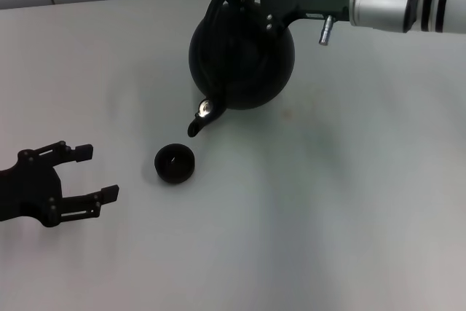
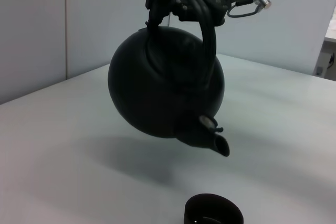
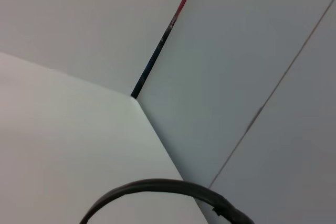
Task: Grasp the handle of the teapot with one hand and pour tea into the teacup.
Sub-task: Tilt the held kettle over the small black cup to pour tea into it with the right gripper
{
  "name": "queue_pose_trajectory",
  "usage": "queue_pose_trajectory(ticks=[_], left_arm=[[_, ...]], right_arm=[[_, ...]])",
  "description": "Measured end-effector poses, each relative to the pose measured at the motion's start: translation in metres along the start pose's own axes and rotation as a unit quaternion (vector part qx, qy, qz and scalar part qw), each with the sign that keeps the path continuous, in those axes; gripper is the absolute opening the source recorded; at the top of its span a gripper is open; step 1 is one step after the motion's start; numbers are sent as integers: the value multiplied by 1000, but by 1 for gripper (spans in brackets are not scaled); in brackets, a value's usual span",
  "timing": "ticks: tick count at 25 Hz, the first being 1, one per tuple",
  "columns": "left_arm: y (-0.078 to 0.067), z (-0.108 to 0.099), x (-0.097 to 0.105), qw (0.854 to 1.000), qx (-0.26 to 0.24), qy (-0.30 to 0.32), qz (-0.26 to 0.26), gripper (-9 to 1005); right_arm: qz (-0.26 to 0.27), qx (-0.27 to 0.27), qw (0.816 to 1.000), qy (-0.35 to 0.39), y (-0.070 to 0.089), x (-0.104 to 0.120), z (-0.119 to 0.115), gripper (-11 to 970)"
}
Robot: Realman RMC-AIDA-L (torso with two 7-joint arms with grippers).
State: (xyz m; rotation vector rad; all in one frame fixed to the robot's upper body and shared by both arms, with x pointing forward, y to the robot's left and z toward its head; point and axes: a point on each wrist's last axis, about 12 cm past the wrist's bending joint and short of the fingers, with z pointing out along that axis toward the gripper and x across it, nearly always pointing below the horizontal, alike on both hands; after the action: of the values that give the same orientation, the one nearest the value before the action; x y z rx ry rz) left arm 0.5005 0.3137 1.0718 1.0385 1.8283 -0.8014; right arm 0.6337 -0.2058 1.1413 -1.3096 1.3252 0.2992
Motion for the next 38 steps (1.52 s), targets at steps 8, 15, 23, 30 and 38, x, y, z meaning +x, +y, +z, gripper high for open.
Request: queue_pose_trajectory(ticks=[8, 15, 23, 30, 38], left_arm=[[2, 0, -1, 1000, -4, -4, 0, 860], [3, -2, -2, 1000, -10, -8, -1, 860], [4, -3, -3, 1000, -11, -9, 0, 860], [4, -3, -3, 1000, -12, -9, 0, 860], [4, -3, -3, 1000, -12, -9, 0, 860]], right_arm=[[-22, -5, 1000, 10, 3, -3, 8, 90], [-36, -7, 999, -2, 6, -7, 10, 90], [-47, -7, 999, -4, 3, -11, 10, 89], [-52, -9, 999, -5, 3, -13, 11, 89], [-62, -19, 998, -5, 6, -16, 15, 89]])
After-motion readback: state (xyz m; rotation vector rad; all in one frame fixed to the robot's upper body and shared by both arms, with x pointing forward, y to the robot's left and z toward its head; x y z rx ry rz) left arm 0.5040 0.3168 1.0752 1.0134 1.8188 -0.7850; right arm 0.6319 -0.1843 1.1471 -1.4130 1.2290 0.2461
